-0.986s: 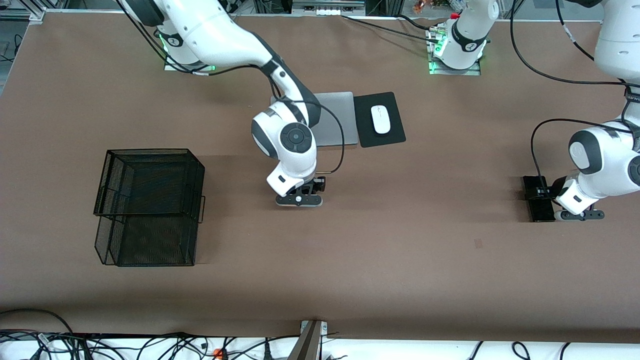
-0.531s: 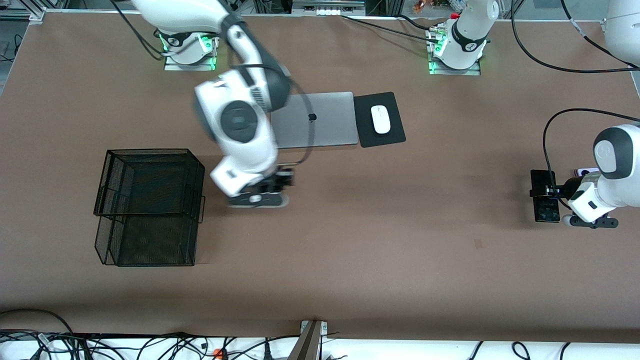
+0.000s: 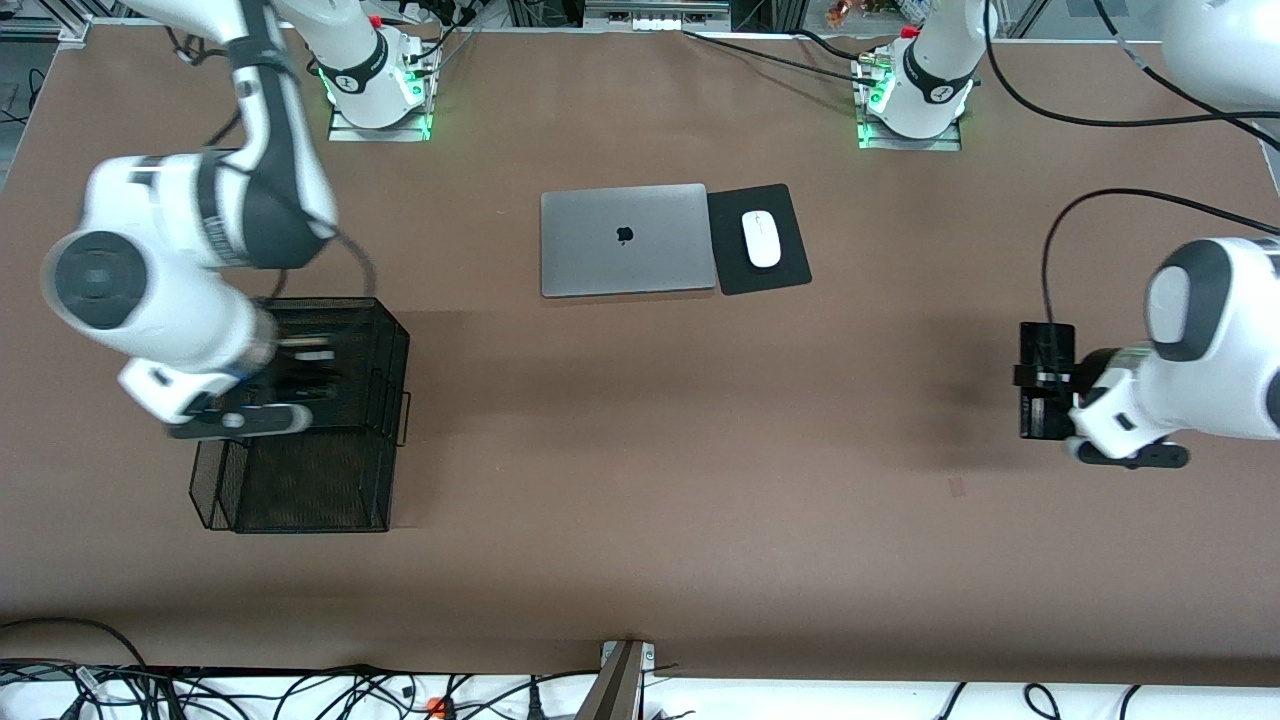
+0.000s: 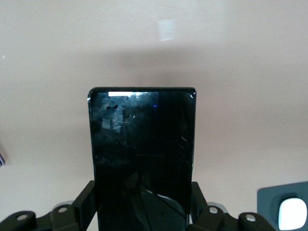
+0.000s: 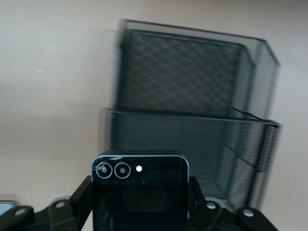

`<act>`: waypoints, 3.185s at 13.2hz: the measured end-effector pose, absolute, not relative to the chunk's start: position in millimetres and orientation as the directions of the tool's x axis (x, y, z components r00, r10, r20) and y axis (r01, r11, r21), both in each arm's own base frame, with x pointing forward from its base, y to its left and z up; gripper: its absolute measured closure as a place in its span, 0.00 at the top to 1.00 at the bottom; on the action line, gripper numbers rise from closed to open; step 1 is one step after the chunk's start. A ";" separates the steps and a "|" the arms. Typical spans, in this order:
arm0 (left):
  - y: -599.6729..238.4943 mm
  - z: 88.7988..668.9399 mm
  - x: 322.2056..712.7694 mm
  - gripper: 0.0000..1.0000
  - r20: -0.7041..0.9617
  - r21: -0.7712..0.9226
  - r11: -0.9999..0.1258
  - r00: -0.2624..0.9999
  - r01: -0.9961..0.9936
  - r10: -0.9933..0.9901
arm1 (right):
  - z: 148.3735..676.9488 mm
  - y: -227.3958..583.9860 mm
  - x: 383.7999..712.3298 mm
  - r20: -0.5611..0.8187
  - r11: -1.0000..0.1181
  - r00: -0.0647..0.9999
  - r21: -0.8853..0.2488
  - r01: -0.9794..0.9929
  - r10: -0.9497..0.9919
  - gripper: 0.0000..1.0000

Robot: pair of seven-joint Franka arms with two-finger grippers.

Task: Place phones with both arms
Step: 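Drop the flip phone into the basket while the left gripper carries the tall phone, then set the tall phone down with the left gripper while the right gripper withdraws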

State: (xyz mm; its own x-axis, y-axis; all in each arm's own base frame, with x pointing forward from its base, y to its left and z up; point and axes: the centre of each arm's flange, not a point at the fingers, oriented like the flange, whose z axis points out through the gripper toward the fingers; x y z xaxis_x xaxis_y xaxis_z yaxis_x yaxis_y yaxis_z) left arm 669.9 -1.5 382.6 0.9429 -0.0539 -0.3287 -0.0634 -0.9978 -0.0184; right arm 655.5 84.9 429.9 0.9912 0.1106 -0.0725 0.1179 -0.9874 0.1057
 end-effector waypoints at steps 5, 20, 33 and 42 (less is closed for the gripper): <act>-152.4 388.5 661.5 0.79 -0.298 -0.057 -0.984 0.944 -0.168 -0.143 | 359.5 -18.6 638.0 -0.039 -0.990 0.990 0.036 0.134 0.133 0.79; -521.0 202.0 545.3 0.79 -0.047 0.185 -0.981 0.998 0.051 0.043 | 344.4 -38.3 650.2 -0.084 -0.996 0.994 0.037 0.075 0.072 1.00; -534.3 193.2 539.9 1.00 -0.020 0.200 -0.979 0.999 0.033 0.030 | 468.5 -27.1 646.2 -0.114 -0.999 0.993 -0.031 0.021 0.024 1.00; -291.0 387.7 650.0 1.00 -0.193 -0.009 -0.980 0.961 0.201 0.199 | 488.1 60.1 638.0 -0.112 -1.000 0.994 -0.003 -0.011 -0.011 1.00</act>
State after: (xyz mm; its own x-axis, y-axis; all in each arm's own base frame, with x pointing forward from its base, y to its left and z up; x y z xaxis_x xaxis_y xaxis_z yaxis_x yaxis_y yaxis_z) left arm 650.0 -291.0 387.7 0.9609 0.1990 -0.1926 0.2010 -0.9795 -0.0090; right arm 638.0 60.1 488.1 0.9936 -0.0105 -0.1122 -0.0110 -0.9999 -0.0035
